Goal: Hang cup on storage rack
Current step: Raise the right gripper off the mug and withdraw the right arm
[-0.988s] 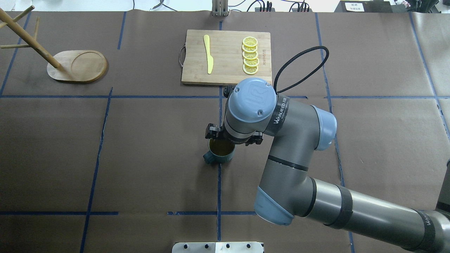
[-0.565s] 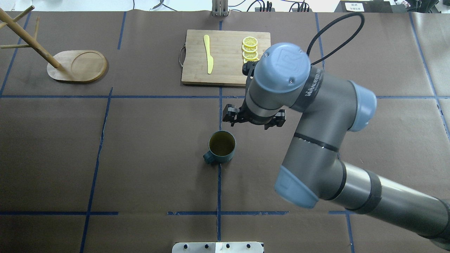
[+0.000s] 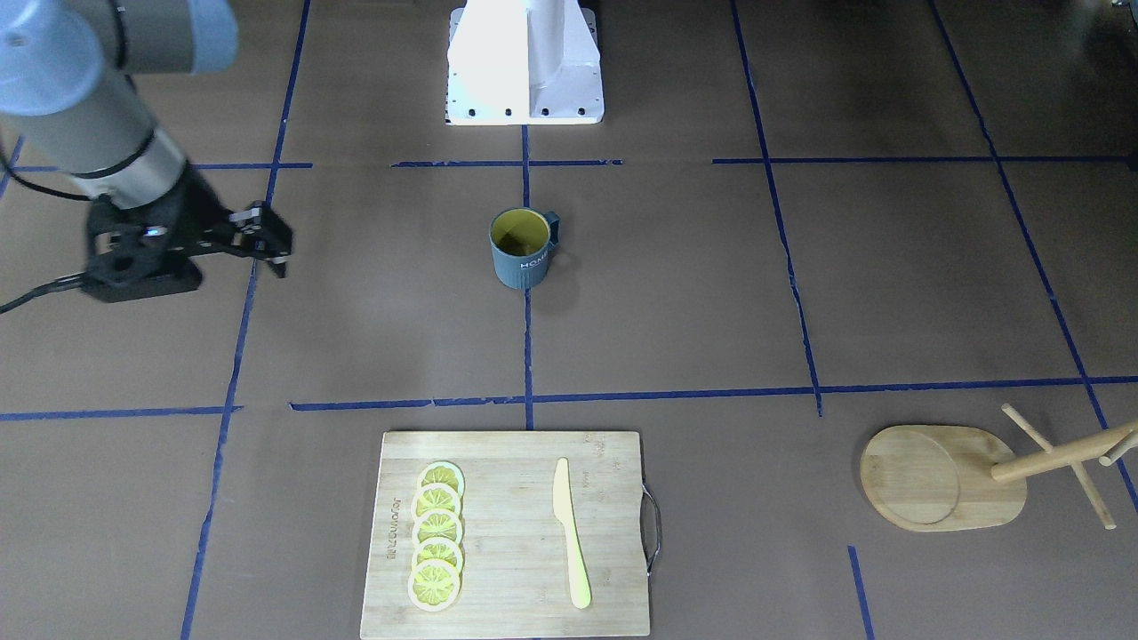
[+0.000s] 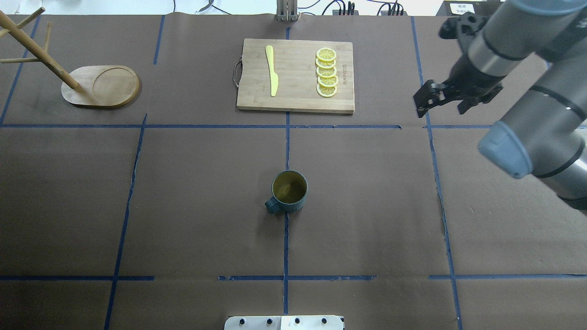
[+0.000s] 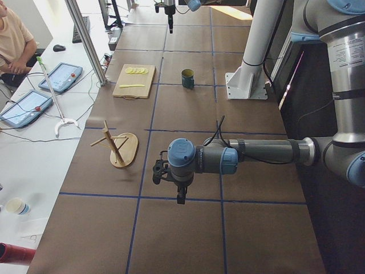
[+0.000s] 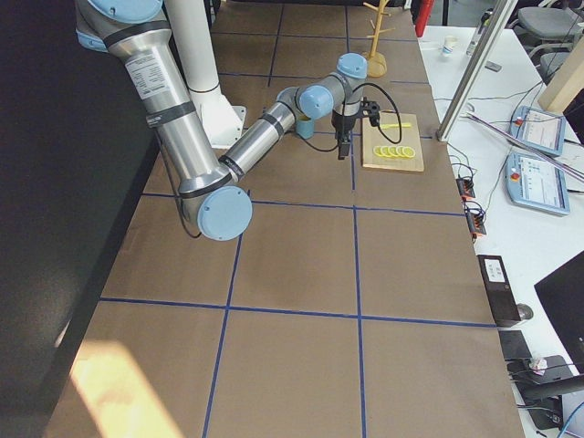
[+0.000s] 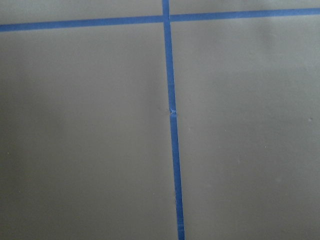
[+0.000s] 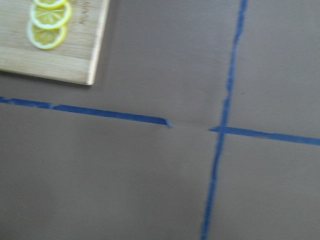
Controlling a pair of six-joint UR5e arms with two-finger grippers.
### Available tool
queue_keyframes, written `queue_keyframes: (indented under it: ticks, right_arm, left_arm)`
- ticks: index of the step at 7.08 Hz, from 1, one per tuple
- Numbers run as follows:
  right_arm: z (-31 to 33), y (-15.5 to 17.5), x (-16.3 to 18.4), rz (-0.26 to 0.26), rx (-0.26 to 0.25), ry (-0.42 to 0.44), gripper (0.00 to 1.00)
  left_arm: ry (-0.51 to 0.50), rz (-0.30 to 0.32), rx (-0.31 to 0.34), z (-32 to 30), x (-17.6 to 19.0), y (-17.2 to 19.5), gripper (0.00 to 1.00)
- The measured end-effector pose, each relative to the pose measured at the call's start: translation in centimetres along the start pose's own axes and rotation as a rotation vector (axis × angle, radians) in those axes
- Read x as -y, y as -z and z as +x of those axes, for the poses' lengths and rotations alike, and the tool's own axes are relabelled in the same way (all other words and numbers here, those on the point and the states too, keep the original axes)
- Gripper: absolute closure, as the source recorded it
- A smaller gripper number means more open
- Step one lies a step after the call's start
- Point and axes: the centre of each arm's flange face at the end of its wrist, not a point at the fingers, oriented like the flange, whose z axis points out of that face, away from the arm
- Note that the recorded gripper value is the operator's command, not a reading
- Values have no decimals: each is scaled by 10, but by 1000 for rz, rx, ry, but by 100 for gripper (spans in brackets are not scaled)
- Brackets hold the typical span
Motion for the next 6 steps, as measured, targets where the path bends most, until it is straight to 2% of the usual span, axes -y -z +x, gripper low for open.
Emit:
queue_keyframes:
  ticks: [2, 3, 6]
  right_arm:
    - [147, -1, -33, -43, -55, 97, 0]
    - [211, -2, -63, -66, -77, 95, 0]
    - [335, -13, -164, -116, -99, -32, 0]
  left_arm:
    - [-37, 33, 2, 11, 24, 11, 0]
    - [-50, 48, 3, 17, 36, 16, 0]
    - [-82, 73, -6, 28, 49, 25, 0]
